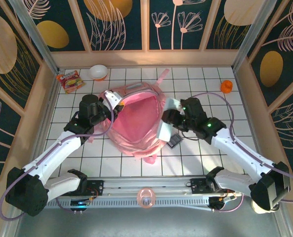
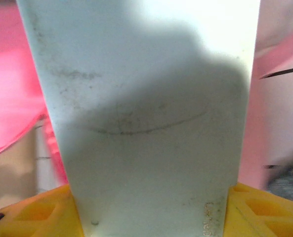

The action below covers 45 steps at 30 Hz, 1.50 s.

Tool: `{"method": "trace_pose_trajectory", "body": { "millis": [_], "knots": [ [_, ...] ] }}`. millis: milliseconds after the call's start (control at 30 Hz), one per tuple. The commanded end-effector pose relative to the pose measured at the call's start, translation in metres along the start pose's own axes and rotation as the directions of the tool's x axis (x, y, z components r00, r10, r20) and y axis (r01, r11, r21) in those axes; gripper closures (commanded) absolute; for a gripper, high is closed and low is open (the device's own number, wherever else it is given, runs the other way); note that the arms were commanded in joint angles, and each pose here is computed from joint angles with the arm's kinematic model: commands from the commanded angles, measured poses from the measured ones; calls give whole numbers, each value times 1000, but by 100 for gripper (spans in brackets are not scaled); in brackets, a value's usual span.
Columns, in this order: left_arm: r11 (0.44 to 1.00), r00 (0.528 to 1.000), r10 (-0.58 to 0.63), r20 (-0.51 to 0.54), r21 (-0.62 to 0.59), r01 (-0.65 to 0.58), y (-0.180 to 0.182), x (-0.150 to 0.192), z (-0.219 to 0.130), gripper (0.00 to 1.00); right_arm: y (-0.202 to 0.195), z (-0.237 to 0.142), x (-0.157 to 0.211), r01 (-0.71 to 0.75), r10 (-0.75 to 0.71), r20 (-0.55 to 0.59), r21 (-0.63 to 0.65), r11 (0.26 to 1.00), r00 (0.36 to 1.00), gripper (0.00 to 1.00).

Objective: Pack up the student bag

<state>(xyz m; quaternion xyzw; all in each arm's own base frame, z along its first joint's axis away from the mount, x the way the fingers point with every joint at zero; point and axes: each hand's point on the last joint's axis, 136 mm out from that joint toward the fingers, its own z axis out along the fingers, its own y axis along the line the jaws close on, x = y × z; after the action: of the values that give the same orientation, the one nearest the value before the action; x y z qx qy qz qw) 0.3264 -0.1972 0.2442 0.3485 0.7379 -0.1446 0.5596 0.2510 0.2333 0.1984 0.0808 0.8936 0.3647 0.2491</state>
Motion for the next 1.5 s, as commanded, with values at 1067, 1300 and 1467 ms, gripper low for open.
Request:
{"method": "trace_pose_trajectory", "body": {
  "millis": [1067,1300,1467],
  "knots": [
    [999,970,-39,240,17,36,3,-70,-26,100,31,100,107,-168,159,-141,-55,984,977,40],
    [999,969,-46,243,34,38,0,-70,-25,100,22,128,104,-128,127,-122,0,992,984,52],
    [998,969,-47,242,40,39,-1,-69,-24,100,40,144,93,-142,132,-103,-101,985,986,58]
  ]
}}
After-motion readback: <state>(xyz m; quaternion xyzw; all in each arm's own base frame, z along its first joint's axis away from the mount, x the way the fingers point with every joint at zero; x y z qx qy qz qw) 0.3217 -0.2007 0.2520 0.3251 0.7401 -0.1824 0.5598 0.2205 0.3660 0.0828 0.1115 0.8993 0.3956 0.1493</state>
